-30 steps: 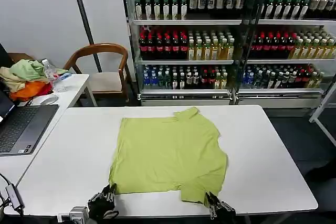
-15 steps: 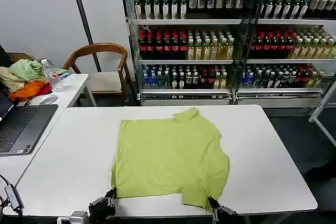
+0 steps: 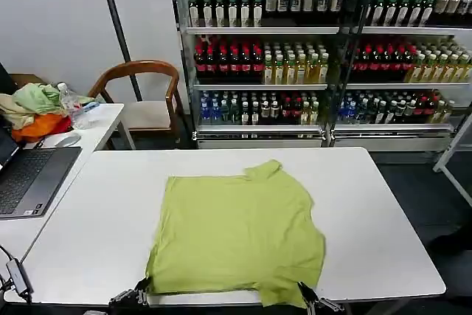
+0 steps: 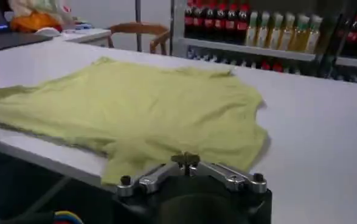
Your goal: Fold and organize the clothes.
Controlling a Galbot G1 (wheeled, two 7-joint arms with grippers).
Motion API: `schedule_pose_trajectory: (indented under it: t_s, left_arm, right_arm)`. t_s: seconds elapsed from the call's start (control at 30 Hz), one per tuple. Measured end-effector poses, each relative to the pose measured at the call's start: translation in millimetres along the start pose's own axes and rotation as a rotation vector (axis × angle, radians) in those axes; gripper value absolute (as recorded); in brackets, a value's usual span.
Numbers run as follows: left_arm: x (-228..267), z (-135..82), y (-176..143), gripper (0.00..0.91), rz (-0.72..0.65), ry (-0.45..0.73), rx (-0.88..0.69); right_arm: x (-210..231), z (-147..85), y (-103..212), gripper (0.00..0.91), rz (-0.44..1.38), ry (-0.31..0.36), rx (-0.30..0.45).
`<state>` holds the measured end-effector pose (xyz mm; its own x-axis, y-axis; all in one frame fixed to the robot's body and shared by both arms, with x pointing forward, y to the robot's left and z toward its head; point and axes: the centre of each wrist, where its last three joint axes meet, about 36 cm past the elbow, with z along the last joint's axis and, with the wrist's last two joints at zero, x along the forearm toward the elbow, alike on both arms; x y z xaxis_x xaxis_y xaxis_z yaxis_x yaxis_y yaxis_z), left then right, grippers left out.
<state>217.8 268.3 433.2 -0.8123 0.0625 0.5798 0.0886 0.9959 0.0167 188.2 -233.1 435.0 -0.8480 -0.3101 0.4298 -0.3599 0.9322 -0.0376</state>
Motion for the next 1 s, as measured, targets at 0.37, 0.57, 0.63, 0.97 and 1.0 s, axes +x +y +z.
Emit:
schedule_pose_trajectory:
  t_s: [0.37,0.57,0.63,0.97,1.0]
  left_arm:
    - [-12.2,-10.3,5.3,0.040,0.011,-0.046,0.028]
    - [-33.4,-20.0,10.7,0.040,0.034,-0.096,0.039]
    - [-41.3,-22.8,12.4,0.040,0.047,-0.110,0.046]
    - [-85.0,-31.8,21.1,0.040,0.083,-0.155,0.067]
    - [-89.6,-32.9,22.2,0.040,0.086,-0.158,0.067]
  right_arm:
    - [-22.8,-9.6,-13.0,0.000,0.027,-0.049,-0.008]
    - [-44.5,-15.1,-21.2,0.000,0.037,-0.076,-0.018]
    - [-53.4,-16.9,-23.9,0.000,0.039,-0.083,-0.021]
    - [-102.0,-23.0,-36.2,0.000,0.062,-0.110,-0.013]
    - [-105.9,-23.5,-37.1,0.000,0.063,-0.111,-0.013]
